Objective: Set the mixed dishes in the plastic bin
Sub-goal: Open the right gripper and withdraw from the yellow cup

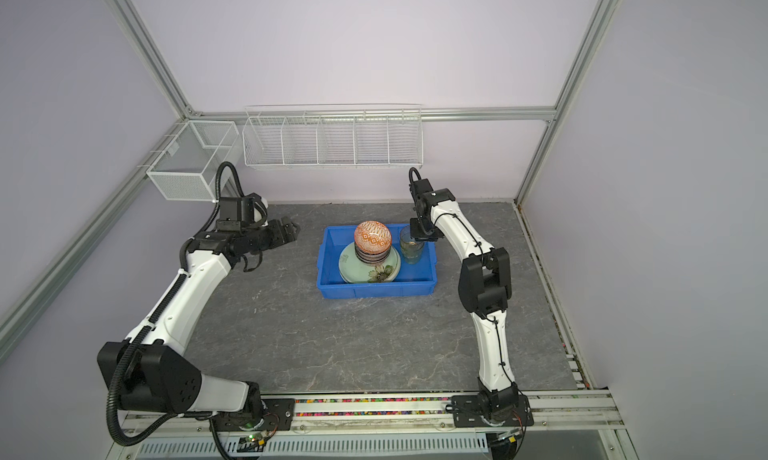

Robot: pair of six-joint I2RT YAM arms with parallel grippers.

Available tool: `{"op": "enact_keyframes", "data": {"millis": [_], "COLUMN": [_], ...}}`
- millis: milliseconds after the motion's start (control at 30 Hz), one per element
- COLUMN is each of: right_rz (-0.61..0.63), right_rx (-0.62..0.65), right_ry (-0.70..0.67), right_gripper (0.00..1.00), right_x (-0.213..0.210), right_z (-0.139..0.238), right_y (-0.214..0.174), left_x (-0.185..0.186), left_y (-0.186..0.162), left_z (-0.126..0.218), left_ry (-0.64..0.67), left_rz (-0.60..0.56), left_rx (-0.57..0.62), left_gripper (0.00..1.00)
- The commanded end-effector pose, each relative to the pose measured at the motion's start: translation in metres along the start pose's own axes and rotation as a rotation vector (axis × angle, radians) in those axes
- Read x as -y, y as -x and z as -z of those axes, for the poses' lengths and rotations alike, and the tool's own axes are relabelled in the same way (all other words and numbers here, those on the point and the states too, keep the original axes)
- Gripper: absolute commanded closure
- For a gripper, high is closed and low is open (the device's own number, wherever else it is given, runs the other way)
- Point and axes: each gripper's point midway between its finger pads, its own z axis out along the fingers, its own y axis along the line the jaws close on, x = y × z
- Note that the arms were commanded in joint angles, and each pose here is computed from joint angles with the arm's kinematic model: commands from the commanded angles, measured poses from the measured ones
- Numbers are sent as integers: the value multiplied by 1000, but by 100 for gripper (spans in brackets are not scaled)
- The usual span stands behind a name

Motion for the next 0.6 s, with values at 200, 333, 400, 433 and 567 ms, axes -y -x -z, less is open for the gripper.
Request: {"op": "enact_keyframes", "data": {"millis": [200, 333, 400, 433, 567], "right_rz": [-6, -6, 6, 14, 26], "right_rx": [172, 227, 257, 268, 337], "right_ry": [19, 47, 72, 87, 148], "right_gripper": [52, 45, 42, 40, 15], "right_x": [7, 7, 5, 4, 2], "right_z": [77, 102, 115, 119, 140], "right_y": [16, 14, 11, 8, -4], "left_x": [-5, -10, -15, -16, -19], "left_y": [16, 22, 24, 25, 27], "left_z": [19, 25, 30, 33, 46], "left_ry": [-21, -49, -36, -31, -27], "left_rz": [8, 4, -21, -33, -117], "left_rx": [113, 169, 222, 251, 384], "left_gripper": [8, 6, 6, 5, 2]}}
